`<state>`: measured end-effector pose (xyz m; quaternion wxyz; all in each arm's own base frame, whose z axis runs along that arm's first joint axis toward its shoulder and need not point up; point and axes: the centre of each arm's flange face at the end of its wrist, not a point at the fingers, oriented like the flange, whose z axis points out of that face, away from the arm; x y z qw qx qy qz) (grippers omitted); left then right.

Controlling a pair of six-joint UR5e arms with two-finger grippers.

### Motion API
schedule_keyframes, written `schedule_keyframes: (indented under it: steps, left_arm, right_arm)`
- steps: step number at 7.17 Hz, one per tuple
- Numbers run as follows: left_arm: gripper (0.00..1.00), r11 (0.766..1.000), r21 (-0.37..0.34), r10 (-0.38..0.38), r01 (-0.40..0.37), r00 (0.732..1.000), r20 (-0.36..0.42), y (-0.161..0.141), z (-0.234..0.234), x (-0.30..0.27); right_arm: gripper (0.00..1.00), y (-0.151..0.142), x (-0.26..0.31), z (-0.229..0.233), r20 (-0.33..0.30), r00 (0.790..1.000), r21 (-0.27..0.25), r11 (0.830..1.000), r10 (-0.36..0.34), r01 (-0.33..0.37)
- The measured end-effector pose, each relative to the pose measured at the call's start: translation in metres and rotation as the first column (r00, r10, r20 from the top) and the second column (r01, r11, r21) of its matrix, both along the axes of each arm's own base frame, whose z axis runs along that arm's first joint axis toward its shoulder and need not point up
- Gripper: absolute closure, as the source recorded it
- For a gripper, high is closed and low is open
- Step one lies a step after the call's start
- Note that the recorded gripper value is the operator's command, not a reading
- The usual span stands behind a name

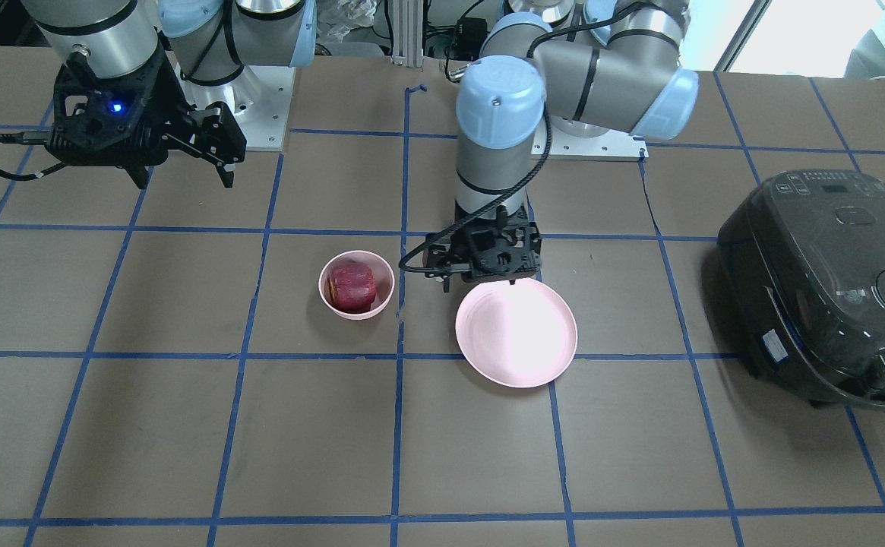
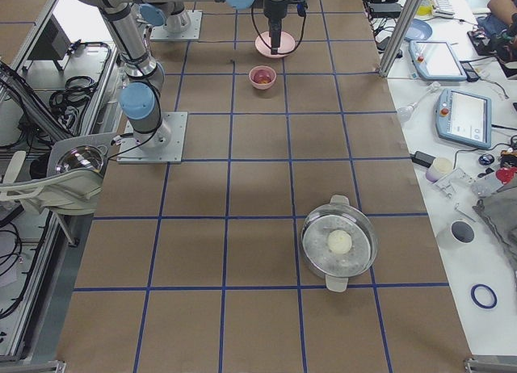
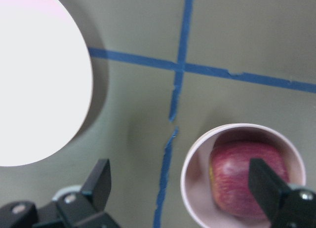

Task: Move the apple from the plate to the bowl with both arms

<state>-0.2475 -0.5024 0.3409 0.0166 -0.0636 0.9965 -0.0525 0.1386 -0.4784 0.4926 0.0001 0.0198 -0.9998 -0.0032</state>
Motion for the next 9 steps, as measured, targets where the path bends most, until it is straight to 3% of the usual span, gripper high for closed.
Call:
schedule_keyframes:
  steps: [2, 5, 9]
  left_arm:
    - [0.00, 1.000, -0.006, -0.027, 0.027, 1.000, 0.013, -0.005, 0.052, 0.056]
    - [0.00, 0.995, 0.021, -0.096, 0.096, 0.995, 0.011, -0.005, 0.159, 0.077]
    - [0.00, 0.991, 0.032, -0.129, 0.129, 0.992, -0.010, -0.005, 0.175, 0.079]
  right_arm:
    - [0.00, 0.000, 0.000, 0.000, 0.000, 1.000, -0.001, 1.000, 0.000, 0.000]
    - [0.00, 0.000, 0.000, 0.000, 0.000, 1.000, 0.000, 1.000, -0.001, 0.001]
    - [0.00, -0.001, -0.001, -0.003, -0.001, 1.000, 0.007, 1.000, -0.001, 0.002]
